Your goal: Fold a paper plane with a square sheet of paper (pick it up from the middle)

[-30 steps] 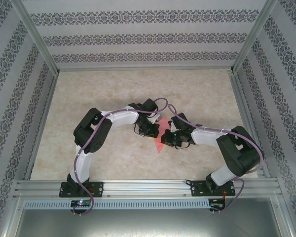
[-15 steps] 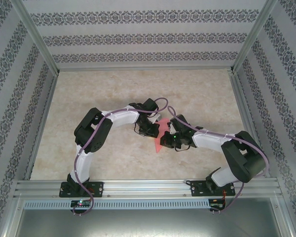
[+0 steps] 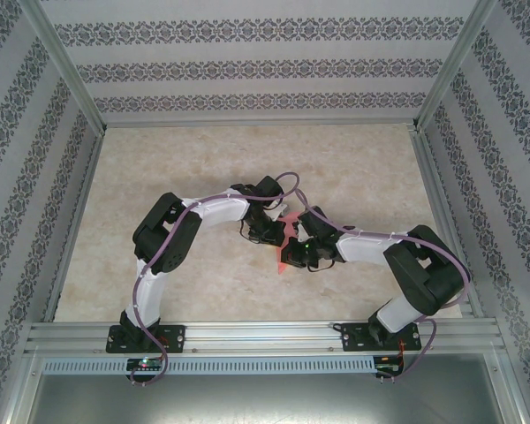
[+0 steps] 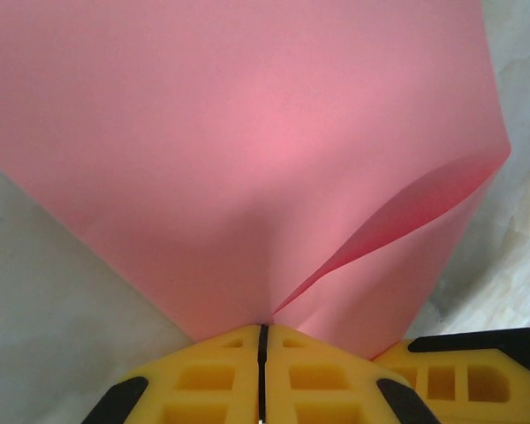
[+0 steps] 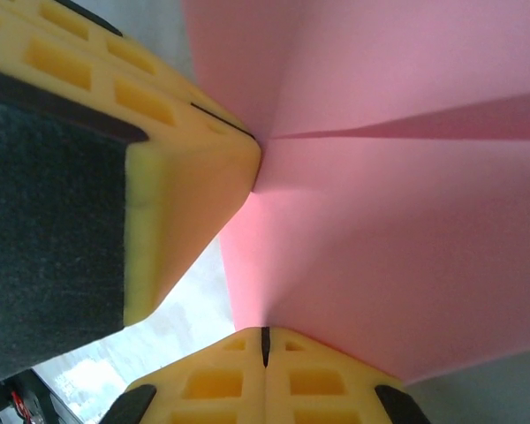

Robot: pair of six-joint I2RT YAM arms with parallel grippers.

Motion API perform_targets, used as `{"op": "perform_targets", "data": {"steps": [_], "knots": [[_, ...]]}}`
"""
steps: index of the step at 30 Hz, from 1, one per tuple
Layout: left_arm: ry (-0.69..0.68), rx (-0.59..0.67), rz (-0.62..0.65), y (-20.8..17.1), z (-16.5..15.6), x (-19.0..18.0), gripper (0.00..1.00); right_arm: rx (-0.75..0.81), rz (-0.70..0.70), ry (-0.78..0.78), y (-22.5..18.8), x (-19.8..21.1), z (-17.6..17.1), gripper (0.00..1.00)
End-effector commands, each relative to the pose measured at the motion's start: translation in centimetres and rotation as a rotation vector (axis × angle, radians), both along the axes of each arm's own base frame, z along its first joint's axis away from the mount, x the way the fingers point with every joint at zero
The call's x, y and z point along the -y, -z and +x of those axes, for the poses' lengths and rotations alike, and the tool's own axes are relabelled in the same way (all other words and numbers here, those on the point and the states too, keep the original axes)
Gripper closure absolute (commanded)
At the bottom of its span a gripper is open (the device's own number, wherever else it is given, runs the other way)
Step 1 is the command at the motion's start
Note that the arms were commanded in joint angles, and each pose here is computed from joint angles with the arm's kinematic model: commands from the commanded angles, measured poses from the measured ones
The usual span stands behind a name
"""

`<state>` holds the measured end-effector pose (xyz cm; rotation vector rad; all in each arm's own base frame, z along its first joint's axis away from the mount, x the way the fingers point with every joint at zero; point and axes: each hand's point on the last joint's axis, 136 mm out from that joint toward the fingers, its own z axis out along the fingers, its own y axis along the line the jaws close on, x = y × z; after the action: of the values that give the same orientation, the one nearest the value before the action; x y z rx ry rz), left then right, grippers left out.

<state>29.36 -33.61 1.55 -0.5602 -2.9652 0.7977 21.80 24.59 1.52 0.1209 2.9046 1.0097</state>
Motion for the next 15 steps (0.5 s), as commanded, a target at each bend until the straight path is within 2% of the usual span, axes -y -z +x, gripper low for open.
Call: {"op": "perform_targets", "data": {"steps": [1, 10, 15], "knots": [[0.019, -0.065, 0.275, 7.1, -2.2, -5.0, 0.9, -0.066, -0.085, -0.056, 1.0, 1.0, -2.3, 1.0], [0.025, -0.068, 0.277, 7.2, -2.1, -4.9, 0.9, -0.117, -0.117, -0.093, 1.9, 1.6, -4.8, 1.0], [0.027, -0.071, 0.28, 7.2, -2.2, -5.0, 0.9, -0.066, -0.073, -0.078, -0.2, 0.8, -3.8, 1.0]]}}
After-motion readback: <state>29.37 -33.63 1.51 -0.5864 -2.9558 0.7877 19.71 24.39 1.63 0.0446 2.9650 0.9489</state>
